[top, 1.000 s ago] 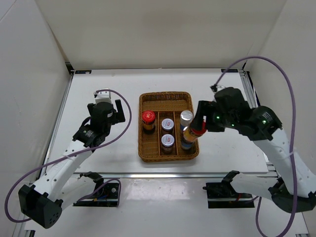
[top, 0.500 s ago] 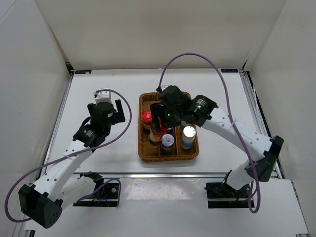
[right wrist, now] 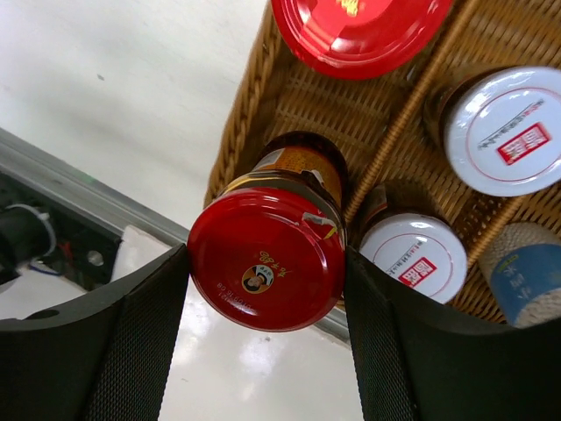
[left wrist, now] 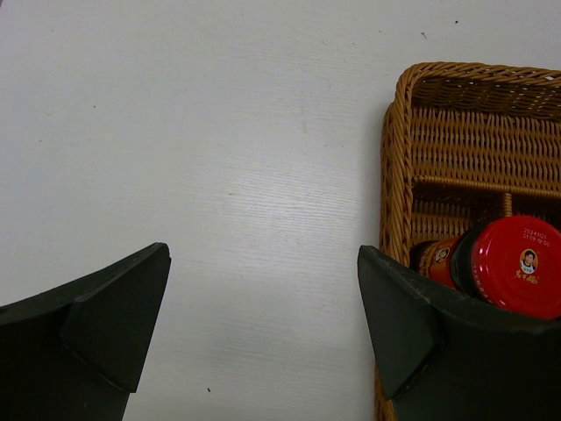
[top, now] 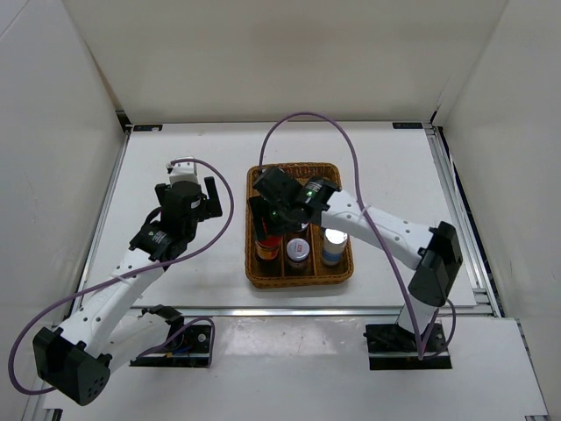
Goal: Organize the condiment bottles
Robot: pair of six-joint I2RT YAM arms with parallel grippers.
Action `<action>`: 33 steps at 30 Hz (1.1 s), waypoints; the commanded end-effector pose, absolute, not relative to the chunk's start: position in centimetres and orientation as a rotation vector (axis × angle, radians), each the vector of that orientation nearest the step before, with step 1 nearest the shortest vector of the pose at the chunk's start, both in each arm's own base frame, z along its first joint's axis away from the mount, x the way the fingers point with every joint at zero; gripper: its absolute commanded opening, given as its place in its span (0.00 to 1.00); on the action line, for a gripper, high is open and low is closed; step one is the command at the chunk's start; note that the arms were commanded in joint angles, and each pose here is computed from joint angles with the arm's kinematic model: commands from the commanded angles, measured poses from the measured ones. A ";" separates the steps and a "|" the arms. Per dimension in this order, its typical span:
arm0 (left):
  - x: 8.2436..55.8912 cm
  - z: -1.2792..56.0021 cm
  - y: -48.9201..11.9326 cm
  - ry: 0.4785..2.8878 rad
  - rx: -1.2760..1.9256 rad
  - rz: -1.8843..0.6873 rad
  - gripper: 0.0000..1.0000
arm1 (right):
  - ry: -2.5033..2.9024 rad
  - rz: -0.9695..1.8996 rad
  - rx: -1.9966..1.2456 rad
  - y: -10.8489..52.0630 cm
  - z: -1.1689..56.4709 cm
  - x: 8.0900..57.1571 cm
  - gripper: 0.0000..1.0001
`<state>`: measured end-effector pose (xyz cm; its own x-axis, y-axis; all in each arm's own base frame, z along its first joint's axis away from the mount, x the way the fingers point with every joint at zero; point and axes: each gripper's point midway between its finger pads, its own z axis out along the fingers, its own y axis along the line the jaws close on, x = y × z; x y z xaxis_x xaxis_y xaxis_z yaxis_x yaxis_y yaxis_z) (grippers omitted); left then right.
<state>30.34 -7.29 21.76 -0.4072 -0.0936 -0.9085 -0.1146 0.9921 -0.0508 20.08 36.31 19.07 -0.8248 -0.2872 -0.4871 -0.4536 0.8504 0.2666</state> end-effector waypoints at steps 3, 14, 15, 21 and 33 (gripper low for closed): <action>30.7 23.6 -7.3 1.941 -0.176 0.008 0.99 | 2.545 0.583 -0.487 38.4 19.5 20.4 0.00; 30.6 23.9 -7.2 1.933 -0.178 0.003 0.99 | 2.540 0.550 -0.479 37.9 19.4 19.5 0.86; 30.6 23.9 -7.2 1.933 -0.178 0.003 0.99 | 2.529 0.541 -0.483 37.6 20.1 19.2 0.90; 30.5 23.9 -7.5 1.934 -0.169 -0.003 0.99 | 2.395 0.493 -0.459 34.6 26.5 19.4 1.00; 30.4 24.6 -7.6 1.912 -0.171 -0.026 0.99 | 2.054 0.338 -0.209 17.7 36.4 18.5 1.00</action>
